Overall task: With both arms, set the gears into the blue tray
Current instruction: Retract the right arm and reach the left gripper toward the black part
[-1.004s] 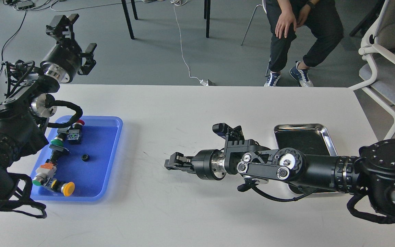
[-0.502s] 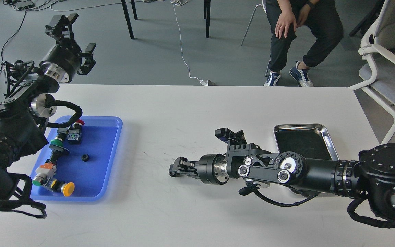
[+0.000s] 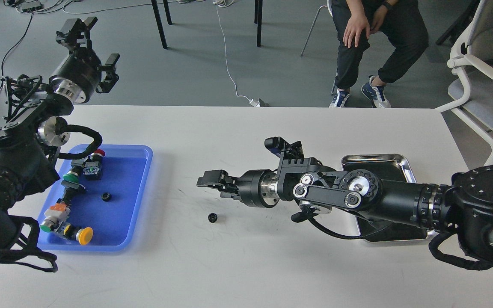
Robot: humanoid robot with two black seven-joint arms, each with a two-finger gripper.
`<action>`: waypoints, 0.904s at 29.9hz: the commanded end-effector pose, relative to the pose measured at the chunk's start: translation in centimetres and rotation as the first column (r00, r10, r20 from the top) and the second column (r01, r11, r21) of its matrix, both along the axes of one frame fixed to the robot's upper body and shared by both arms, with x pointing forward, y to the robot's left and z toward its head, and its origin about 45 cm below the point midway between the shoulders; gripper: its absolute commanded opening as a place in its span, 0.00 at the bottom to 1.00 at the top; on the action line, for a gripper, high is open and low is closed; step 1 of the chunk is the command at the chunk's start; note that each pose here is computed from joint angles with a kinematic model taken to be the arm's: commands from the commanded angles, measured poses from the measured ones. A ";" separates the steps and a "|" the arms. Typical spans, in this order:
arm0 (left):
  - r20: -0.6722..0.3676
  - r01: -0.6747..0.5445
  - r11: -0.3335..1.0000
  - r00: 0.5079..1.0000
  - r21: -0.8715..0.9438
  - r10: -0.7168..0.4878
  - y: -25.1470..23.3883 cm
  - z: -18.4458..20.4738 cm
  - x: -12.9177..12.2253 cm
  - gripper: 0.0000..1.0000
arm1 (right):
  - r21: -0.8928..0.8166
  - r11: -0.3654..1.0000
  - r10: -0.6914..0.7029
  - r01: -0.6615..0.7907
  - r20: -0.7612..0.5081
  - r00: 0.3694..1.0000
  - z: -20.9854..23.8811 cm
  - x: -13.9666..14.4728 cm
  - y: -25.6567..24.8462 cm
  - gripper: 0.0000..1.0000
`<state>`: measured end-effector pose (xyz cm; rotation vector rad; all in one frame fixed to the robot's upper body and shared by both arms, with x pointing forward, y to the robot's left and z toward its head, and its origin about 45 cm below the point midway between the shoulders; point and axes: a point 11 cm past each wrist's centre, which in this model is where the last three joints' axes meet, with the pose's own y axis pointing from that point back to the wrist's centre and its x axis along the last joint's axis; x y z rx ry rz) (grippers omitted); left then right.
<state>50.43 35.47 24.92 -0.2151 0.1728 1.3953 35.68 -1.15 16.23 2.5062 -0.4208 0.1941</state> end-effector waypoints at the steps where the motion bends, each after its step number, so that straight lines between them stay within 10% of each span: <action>1: -0.003 0.001 1.000 1.000 0.009 -0.001 0.2 0.0 0.0 0.98 | 0.095 0.995 -0.009 0.007 0.016 1.000 3.6 1.6 0.9 0.93; 12: -0.024 0.038 0.991 0.999 0.128 -0.035 0.7 0.4 0.0 0.98 | 0.494 0.635 -0.644 0.594 -0.086 0.760 15.1 13.1 -24.9 0.94; 18: -0.035 0.096 0.956 0.995 0.279 -0.089 0.9 2.3 0.5 0.98 | 0.594 0.288 -0.758 0.751 -0.338 0.558 14.1 11.7 -37.9 0.94; 27: 0.014 0.374 0.819 0.907 0.435 -0.421 -6.9 8.7 0.7 0.98 | 0.600 0.134 -0.712 0.789 -0.496 0.498 10.6 8.2 -42.1 0.94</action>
